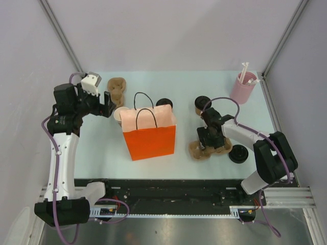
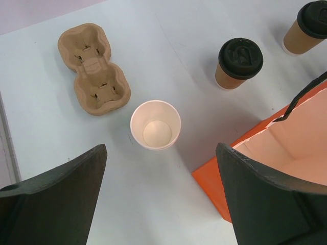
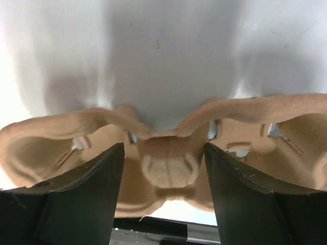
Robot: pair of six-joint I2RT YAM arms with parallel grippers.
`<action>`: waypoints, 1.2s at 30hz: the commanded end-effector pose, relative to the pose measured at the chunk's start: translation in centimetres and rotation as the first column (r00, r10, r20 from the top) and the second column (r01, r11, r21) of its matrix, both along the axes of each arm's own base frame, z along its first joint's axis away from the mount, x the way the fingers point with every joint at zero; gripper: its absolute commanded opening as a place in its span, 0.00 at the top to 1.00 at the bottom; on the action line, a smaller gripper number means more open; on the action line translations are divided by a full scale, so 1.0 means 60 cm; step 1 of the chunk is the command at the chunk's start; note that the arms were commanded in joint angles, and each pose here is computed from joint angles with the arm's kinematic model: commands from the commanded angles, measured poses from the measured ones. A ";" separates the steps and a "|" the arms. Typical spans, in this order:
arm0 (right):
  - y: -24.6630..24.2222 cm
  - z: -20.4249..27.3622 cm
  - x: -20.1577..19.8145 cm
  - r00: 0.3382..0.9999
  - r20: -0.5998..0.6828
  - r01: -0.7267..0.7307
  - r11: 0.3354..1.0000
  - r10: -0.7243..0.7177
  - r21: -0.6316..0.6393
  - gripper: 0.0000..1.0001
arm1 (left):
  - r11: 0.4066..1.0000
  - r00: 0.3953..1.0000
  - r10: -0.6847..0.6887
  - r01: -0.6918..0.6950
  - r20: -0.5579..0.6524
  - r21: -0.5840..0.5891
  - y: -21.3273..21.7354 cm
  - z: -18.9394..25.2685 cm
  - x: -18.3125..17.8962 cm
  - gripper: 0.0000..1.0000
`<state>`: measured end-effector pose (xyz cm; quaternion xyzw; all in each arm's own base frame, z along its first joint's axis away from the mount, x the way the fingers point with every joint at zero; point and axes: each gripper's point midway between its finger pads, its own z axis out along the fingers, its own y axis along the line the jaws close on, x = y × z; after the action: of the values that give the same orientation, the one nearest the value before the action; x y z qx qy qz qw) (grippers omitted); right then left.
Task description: Pack the takeout coffee
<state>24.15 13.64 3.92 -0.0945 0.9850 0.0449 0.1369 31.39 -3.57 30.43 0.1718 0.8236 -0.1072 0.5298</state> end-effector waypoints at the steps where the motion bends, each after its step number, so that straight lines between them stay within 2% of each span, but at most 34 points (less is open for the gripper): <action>1: 0.010 -0.020 0.000 0.999 -0.049 -0.015 1.000 0.016 0.012 0.36 | 0.997 0.995 -0.067 0.063 0.077 0.045 -0.010 0.037 -0.010 0.07; 2: 0.012 -0.024 -0.002 0.998 -0.059 -0.021 1.000 0.022 0.014 0.44 | 0.997 0.995 -0.067 0.063 0.077 0.045 -0.010 0.037 -0.010 0.08; 7: 0.016 0.002 0.000 1.000 -0.005 -0.029 0.999 0.029 0.018 0.61 | 0.996 0.993 -0.089 0.087 0.075 0.030 -0.018 0.039 -0.015 0.08; 9: 0.011 0.029 0.006 0.998 0.053 -0.021 1.000 0.020 0.019 0.70 | 0.991 0.989 -0.131 0.130 0.071 0.014 -0.031 0.041 -0.019 0.07; 10: 0.010 0.040 0.007 0.998 0.067 -0.014 1.000 0.012 0.028 0.72 | 0.978 0.975 -0.210 0.211 0.070 0.001 -0.056 0.042 -0.031 0.07; 15: 0.019 0.133 0.016 0.985 0.172 -0.018 0.995 0.001 0.098 0.74 | 0.933 0.930 -0.360 0.360 0.076 0.022 -0.101 0.051 -0.055 0.06; 18: 0.016 0.213 0.024 0.962 0.272 -0.025 0.991 -0.012 0.132 0.77 | 0.902 0.897 -0.432 0.428 0.095 0.059 -0.114 0.065 -0.075 0.02; 19: 0.021 0.259 0.030 0.944 0.330 -0.037 0.986 -0.020 0.165 0.78 | 0.875 0.870 -0.483 0.476 0.096 0.091 -0.136 0.062 -0.083 0.01; 24: 0.051 0.398 0.045 0.873 0.487 -0.127 0.950 -0.031 0.286 0.84 | 0.878 0.898 -0.439 0.436 -0.031 0.199 -0.136 0.000 -0.028 0.04; 28: 0.072 0.477 0.052 0.828 0.560 -0.195 0.924 -0.025 0.330 0.87 | 0.834 0.868 -0.493 0.491 -0.061 0.252 -0.160 -0.019 -0.013 0.08; 30: 0.084 0.516 0.056 0.806 0.591 -0.223 0.918 -0.017 0.329 0.89 | 0.831 0.871 -0.484 0.488 -0.087 0.268 -0.160 -0.032 -0.005 0.12; 33: 0.107 0.557 0.052 0.779 0.627 -0.273 0.900 0.000 0.339 0.92 | 0.826 0.868 -0.487 0.494 -0.096 0.273 -0.161 -0.038 0.000 0.25; 34: 0.120 0.566 0.048 0.771 0.636 -0.301 0.890 0.016 0.342 0.92 | 0.823 0.862 -0.496 0.504 -0.099 0.263 -0.165 -0.039 -0.002 0.38; 36: 0.133 0.581 0.046 0.762 0.647 -0.322 0.880 0.022 0.349 0.93 | 0.821 0.855 -0.509 0.517 -0.099 0.243 -0.172 -0.040 -0.007 0.49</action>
<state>27.68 20.10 36.83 -0.1361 0.8459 0.2274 0.4629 31.09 -13.40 26.19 0.4358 0.7840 -0.1418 0.4187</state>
